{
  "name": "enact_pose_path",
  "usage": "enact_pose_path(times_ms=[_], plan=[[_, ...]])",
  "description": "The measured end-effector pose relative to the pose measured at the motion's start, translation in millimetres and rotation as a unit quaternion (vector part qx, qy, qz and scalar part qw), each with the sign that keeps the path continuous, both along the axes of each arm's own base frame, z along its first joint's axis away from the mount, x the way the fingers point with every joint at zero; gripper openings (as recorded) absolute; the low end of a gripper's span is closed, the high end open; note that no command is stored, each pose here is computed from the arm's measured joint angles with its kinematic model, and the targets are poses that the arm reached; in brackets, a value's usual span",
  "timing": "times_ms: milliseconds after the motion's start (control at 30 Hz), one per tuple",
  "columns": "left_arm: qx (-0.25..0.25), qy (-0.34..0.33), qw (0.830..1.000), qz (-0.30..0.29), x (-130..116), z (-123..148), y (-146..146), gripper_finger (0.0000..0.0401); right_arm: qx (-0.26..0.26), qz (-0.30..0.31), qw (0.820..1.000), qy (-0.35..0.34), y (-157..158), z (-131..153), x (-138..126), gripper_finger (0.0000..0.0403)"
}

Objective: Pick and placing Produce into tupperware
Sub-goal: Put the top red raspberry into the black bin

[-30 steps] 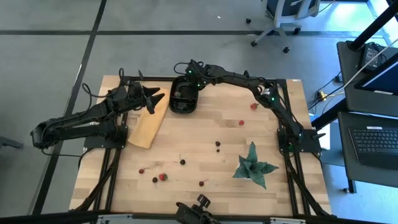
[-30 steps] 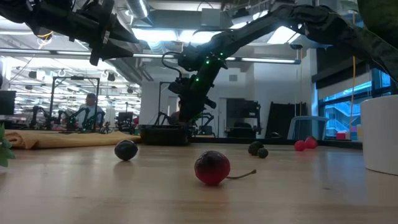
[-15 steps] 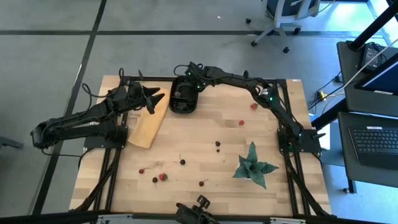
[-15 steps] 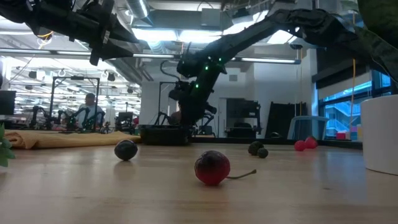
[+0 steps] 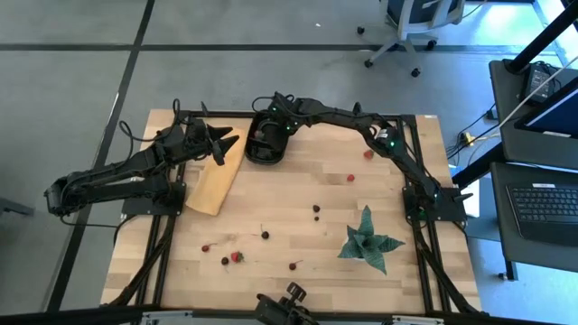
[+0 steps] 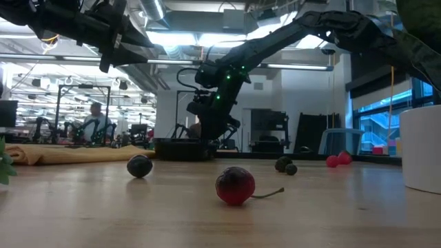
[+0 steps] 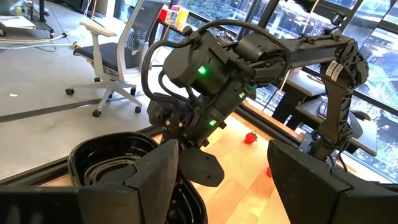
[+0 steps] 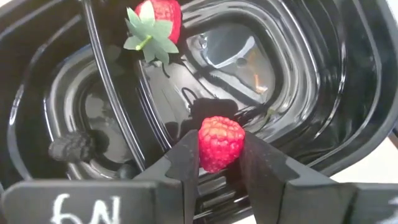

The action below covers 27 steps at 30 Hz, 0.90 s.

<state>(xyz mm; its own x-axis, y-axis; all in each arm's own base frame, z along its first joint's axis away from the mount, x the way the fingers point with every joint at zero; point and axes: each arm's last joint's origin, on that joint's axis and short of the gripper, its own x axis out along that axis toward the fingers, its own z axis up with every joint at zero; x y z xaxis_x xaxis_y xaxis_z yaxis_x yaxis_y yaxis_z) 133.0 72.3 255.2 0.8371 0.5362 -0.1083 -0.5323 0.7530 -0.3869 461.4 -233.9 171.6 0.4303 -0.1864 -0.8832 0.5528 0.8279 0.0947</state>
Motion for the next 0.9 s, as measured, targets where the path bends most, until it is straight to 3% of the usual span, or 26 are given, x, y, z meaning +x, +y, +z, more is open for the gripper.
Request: enact_pose_path(times_ms=[533,900], plan=[[0.001,0.000,1.000,0.003,-0.1,0.0,0.1,0.0240,0.000,-0.002,1.000,-0.001,-0.1,0.0,0.2,0.0109],[0.001,0.000,1.000,0.004,-0.1,0.0,0.2,0.0240,0.000,-0.001,1.000,-0.001,0.0,0.1,0.3,0.0158]])
